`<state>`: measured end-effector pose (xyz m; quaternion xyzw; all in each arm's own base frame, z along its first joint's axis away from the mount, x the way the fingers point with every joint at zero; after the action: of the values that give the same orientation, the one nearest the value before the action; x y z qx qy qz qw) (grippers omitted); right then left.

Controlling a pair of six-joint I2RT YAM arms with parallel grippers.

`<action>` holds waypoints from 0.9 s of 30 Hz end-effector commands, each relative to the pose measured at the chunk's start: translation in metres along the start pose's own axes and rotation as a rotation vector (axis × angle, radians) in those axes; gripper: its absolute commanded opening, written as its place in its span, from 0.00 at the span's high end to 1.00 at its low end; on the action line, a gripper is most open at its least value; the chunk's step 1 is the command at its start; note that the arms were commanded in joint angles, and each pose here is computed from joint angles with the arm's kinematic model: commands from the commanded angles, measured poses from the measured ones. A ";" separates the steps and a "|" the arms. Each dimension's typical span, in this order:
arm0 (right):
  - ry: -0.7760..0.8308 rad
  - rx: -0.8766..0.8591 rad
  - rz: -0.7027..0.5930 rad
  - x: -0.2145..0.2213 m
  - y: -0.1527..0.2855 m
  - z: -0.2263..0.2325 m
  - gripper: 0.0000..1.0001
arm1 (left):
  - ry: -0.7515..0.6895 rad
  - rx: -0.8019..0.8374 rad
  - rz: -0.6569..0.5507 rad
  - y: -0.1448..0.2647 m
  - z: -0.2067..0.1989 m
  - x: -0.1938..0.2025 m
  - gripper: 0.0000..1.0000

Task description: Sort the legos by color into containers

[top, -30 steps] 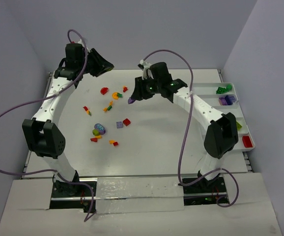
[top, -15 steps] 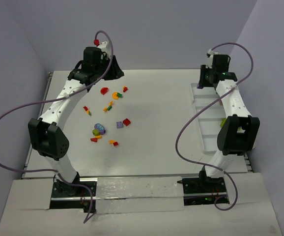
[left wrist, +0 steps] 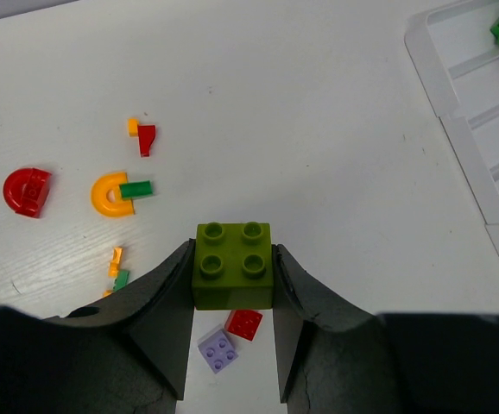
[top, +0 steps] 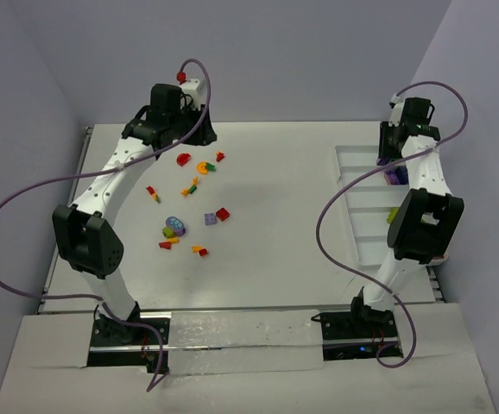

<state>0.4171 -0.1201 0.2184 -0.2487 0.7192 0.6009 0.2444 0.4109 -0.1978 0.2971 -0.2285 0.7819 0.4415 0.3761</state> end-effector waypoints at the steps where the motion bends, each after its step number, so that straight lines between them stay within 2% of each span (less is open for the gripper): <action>1: 0.069 -0.024 -0.001 -0.006 0.008 -0.005 1.00 | -0.046 0.028 -0.024 0.005 -0.008 -0.013 1.00; 17: 0.112 -0.052 0.087 0.010 -0.034 -0.012 1.00 | -0.063 0.048 -0.022 0.005 -0.010 -0.013 1.00; 27: 0.125 -0.050 0.070 0.012 -0.065 -0.019 0.97 | -0.054 0.043 -0.023 0.001 -0.007 -0.010 1.00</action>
<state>0.4301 -0.1386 0.1547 -0.2308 0.7277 0.6290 0.1466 0.4095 -0.1975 0.2916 -0.2068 0.7806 0.4472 0.3846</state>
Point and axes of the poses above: each gripper's point midway between its finger pads, its own y axis back along the fingers, its own z axis along the line the jaws close on, x = y × z, the point moved 6 cm from there along y, back along the fingers, and after that the axes turned 5 degrees about y, right-handed, at the moved point
